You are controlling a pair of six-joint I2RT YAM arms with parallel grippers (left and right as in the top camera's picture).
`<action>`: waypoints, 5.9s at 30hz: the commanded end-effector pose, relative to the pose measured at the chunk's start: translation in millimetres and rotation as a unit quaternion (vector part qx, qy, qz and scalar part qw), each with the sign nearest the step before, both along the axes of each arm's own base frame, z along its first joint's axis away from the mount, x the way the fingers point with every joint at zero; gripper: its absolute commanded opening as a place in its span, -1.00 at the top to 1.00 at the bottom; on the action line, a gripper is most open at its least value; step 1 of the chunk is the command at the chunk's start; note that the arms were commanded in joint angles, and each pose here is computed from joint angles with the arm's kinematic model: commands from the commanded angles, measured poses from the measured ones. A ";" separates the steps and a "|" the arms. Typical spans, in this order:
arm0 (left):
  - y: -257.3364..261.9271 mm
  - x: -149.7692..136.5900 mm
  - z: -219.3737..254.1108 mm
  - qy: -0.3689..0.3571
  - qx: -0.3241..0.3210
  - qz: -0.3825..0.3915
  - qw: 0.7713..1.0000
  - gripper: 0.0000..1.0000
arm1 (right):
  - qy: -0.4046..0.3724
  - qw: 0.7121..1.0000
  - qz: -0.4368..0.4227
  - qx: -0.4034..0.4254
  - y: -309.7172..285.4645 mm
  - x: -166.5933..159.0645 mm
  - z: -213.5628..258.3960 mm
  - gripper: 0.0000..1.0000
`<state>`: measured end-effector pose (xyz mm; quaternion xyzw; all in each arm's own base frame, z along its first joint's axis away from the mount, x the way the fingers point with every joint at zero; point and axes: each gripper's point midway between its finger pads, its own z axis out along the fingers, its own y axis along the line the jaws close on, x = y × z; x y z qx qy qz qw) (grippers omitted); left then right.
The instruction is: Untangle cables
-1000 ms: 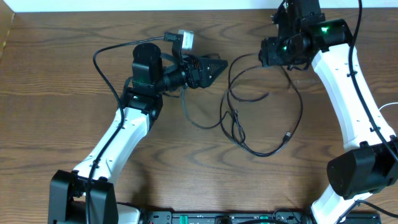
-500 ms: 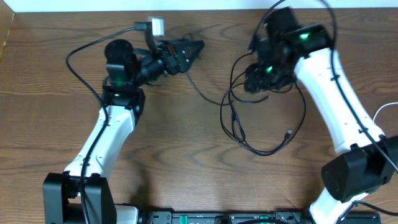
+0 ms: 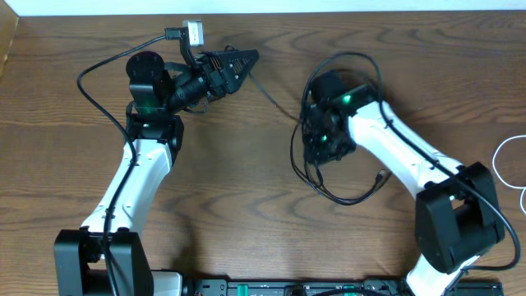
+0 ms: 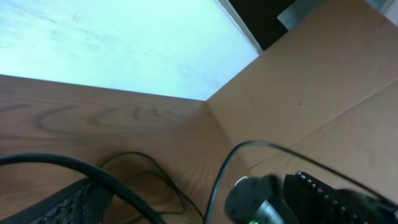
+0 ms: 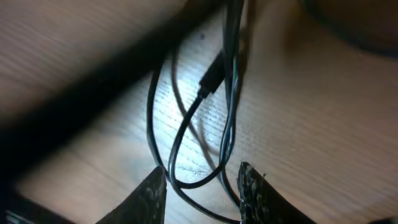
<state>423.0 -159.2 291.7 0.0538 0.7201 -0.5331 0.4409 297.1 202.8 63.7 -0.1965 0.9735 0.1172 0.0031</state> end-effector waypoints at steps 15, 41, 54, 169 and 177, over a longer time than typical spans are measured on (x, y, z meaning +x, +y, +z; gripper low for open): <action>-4.5 -9.8 8.1 -0.007 -0.005 -0.030 1.000 -0.84 | 0.022 0.997 -0.064 -0.038 5.6 -35.2 -47.0 0.41; -3.4 -11.1 -16.4 0.020 0.026 -0.029 0.999 -0.84 | -0.098 0.985 -0.034 0.135 62.8 3.3 88.8 0.98; -0.5 -11.2 -34.5 0.033 0.055 -0.021 0.998 -0.85 | -0.237 0.959 -0.108 0.113 -17.0 18.6 203.8 0.98; 27.4 -31.2 -81.8 0.098 0.104 -0.038 0.989 -0.85 | -0.392 0.914 -0.069 0.080 -6.7 91.7 304.3 -0.47; 26.8 -31.8 -81.5 0.098 0.103 -0.040 0.989 -0.85 | -0.411 0.901 -0.136 -0.022 -49.5 108.2 295.5 -0.90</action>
